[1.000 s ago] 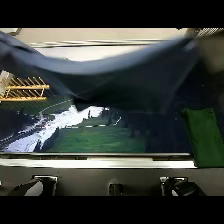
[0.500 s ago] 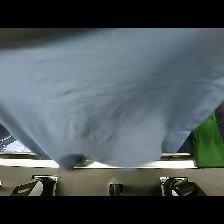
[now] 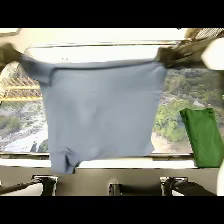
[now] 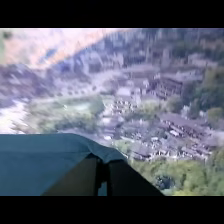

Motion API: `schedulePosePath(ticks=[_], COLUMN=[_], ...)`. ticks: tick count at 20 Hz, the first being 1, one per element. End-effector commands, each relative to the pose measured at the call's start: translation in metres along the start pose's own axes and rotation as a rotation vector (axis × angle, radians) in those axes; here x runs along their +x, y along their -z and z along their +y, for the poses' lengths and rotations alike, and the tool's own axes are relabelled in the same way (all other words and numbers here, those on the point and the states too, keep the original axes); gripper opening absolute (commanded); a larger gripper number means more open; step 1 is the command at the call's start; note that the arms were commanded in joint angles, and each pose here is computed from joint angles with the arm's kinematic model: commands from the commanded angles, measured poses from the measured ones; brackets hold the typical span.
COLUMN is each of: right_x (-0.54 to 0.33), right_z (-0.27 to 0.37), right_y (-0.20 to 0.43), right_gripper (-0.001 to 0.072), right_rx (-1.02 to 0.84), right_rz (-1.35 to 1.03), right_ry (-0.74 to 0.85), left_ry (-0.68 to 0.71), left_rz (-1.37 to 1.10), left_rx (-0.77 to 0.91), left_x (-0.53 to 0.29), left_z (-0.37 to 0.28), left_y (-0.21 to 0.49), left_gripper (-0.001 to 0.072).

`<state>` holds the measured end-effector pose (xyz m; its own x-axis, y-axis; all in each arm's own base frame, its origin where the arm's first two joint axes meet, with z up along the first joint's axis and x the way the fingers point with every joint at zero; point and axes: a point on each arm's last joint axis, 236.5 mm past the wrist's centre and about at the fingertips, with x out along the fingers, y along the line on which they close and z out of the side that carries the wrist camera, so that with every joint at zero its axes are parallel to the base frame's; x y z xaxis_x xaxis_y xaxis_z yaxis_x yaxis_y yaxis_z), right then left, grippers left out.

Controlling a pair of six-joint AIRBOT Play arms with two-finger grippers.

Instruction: Fold the clothes and pants, and hang the long-sleeved shirts on hangers.

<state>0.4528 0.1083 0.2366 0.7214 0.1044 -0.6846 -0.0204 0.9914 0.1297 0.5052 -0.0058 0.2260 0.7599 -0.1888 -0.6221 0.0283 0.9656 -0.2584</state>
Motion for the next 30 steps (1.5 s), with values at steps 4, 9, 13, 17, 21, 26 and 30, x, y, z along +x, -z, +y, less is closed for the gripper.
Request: schedulePosePath(ticks=[4,9,13,17,21,26,30], right_x=[0.207,0.256,0.250,0.186,0.116,0.081,0.074], right_z=[-0.033,-0.051,-0.034,-0.064,-0.120,-0.130,-0.119], right_y=[0.090,0.122,0.121,0.117,0.151,0.262,0.330], right_gripper=[0.0027,0.0030,0.0328,0.0483,0.0477,0.0477,0.0477], right_rx=[0.450,0.532,0.535,0.316,0.211,0.290,0.320], right_rz=[0.338,0.411,0.438,0.510,0.648,0.832,0.899], right_ry=[-0.088,-0.113,-0.212,-0.308,-0.336,-0.330,-0.333], left_ry=[0.001,0.071,0.106,0.124,0.099,0.094,0.065], left_rz=[0.339,0.447,0.470,0.516,0.496,0.537,0.528], left_rx=[-0.075,-0.166,-0.206,-0.167,-0.232,-0.411,-0.500], left_x=[0.194,0.230,0.222,0.166,0.107,0.047,0.008], left_z=[0.020,0.006,0.004,0.030,0.064,0.084,0.095], left_y=[0.126,0.173,0.170,0.141,0.132,0.199,0.259], left_gripper=[0.0014,0.0015,0.0212,0.0274,0.0472,0.0471,0.0471])
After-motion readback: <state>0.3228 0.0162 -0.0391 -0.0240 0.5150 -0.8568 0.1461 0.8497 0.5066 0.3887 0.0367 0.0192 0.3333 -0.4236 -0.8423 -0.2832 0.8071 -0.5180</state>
